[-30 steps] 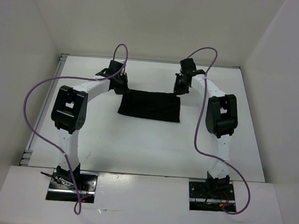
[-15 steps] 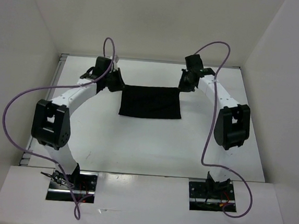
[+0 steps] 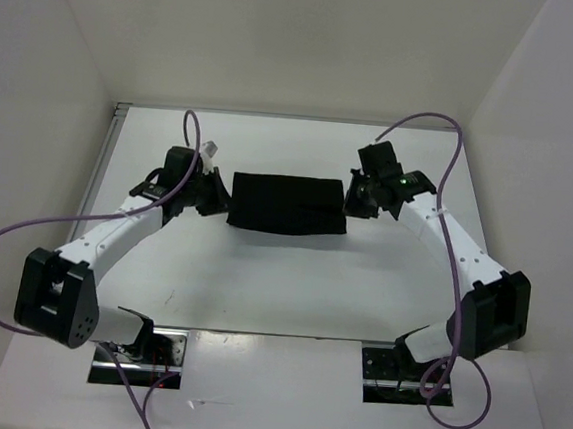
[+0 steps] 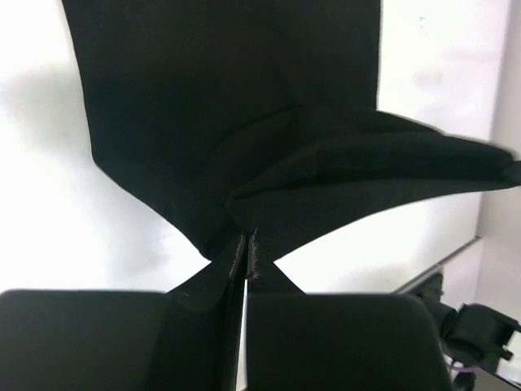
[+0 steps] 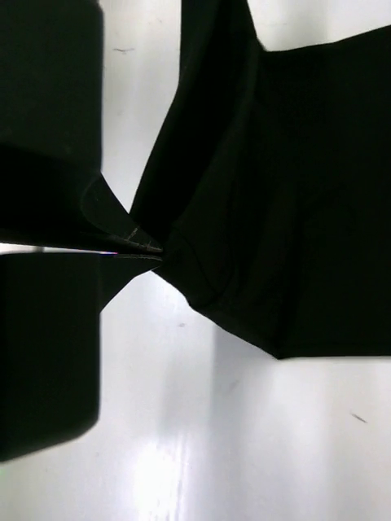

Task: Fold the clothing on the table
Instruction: Fold the skirt

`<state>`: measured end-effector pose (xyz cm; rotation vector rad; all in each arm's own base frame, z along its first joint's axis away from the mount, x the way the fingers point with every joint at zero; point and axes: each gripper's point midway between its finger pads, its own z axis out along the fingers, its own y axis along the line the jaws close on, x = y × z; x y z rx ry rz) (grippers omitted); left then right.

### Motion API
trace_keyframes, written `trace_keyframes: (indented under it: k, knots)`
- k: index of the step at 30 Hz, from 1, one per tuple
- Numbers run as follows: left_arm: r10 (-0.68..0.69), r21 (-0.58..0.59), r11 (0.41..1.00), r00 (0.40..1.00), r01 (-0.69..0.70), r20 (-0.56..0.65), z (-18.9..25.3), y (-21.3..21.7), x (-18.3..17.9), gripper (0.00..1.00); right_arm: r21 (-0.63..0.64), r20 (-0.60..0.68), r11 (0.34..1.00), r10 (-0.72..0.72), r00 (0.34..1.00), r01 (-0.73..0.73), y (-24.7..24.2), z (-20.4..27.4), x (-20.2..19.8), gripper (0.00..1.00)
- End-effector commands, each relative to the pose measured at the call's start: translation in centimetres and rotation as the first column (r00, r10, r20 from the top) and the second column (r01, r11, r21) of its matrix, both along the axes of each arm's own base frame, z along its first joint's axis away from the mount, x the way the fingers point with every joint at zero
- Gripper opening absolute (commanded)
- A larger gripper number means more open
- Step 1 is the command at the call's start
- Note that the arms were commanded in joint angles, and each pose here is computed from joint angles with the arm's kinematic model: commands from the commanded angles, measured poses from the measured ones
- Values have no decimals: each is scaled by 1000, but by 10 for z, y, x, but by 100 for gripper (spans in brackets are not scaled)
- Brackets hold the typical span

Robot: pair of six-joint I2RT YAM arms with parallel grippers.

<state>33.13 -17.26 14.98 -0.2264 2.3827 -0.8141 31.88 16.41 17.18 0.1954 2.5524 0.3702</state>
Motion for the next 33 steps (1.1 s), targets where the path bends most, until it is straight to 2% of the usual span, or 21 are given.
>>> trace_keyframes:
  k: [1,4,7,14,21,27,33]
  knots:
    - [-5,-50,999,1000,7,29,18,-3,-20,0,49,-106,999,-4,994,9,2,-14,-42,0]
    - [25,-58,998,998,-22,55,28,1,-26,0,71,-136,997,29,990,-19,8,-18,-60,0]
    - [32,-54,998,998,-29,59,31,1,-19,0,71,-108,997,11,994,-3,8,-12,-53,0]
    - [18,7,1000,999,-18,-27,-7,-8,25,0,-3,-71,1000,-4,997,4,20,-15,4,0]
    - [72,65,995,997,-72,-7,-6,-5,63,0,-27,-27,1000,-15,1000,15,32,-12,60,0]
    - [107,97,990,994,-105,-16,-12,3,84,0,-52,-30,998,-48,998,47,25,-23,99,0]
    - [141,143,981,988,-130,-67,-38,16,95,0,-90,-28,991,-103,994,100,5,-36,131,0]
